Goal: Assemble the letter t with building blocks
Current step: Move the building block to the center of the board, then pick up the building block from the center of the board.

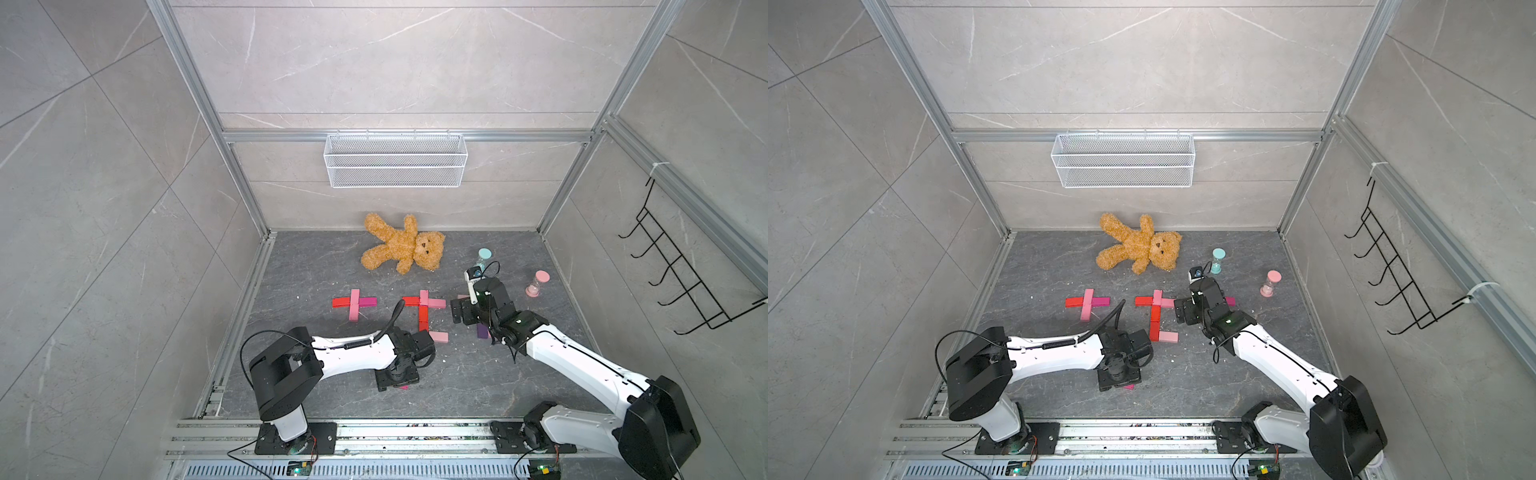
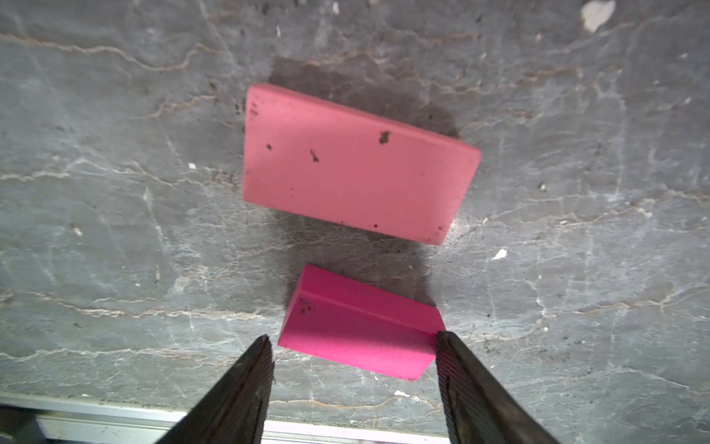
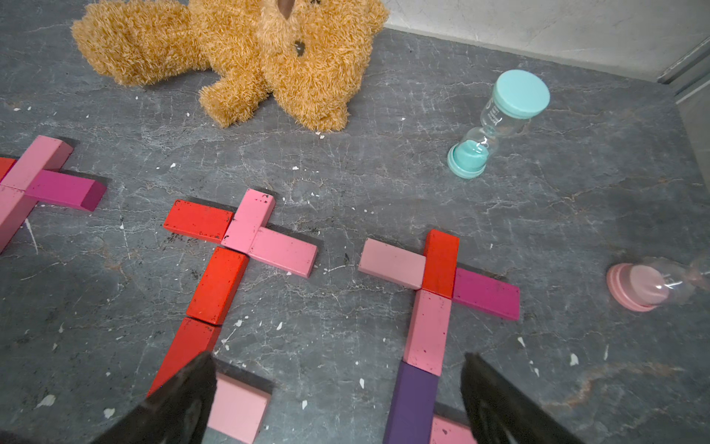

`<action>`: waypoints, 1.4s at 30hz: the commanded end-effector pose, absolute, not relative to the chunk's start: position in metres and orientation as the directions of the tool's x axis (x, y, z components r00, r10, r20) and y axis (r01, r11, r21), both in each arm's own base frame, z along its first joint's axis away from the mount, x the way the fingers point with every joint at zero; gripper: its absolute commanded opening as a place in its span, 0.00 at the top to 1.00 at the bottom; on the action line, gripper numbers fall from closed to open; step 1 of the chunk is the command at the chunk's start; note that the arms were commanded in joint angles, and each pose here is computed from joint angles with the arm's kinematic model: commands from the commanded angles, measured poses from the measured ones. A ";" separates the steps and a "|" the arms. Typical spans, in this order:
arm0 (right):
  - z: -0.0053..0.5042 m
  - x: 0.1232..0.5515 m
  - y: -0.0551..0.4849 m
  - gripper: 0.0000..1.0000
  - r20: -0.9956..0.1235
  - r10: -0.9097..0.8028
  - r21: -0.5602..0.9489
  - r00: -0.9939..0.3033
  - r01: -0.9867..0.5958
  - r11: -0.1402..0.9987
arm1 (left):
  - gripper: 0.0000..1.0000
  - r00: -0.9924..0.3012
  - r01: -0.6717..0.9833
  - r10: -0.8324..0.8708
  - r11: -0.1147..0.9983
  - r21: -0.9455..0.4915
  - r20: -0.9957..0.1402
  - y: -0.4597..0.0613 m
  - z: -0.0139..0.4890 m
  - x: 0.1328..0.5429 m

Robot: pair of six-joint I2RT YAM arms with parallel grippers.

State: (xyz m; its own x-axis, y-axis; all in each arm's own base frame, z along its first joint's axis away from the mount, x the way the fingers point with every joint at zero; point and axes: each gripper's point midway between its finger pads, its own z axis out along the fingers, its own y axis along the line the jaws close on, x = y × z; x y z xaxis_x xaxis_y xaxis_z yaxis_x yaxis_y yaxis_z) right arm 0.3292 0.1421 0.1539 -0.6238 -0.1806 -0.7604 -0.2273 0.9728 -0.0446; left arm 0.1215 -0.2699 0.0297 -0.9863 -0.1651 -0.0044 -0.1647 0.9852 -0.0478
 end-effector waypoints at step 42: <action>0.152 0.327 0.143 0.00 -0.760 -0.176 -0.031 -0.625 -0.236 0.971 | 0.43 -0.980 -0.200 -0.200 0.978 -0.061 0.006 -0.280 0.010 0.122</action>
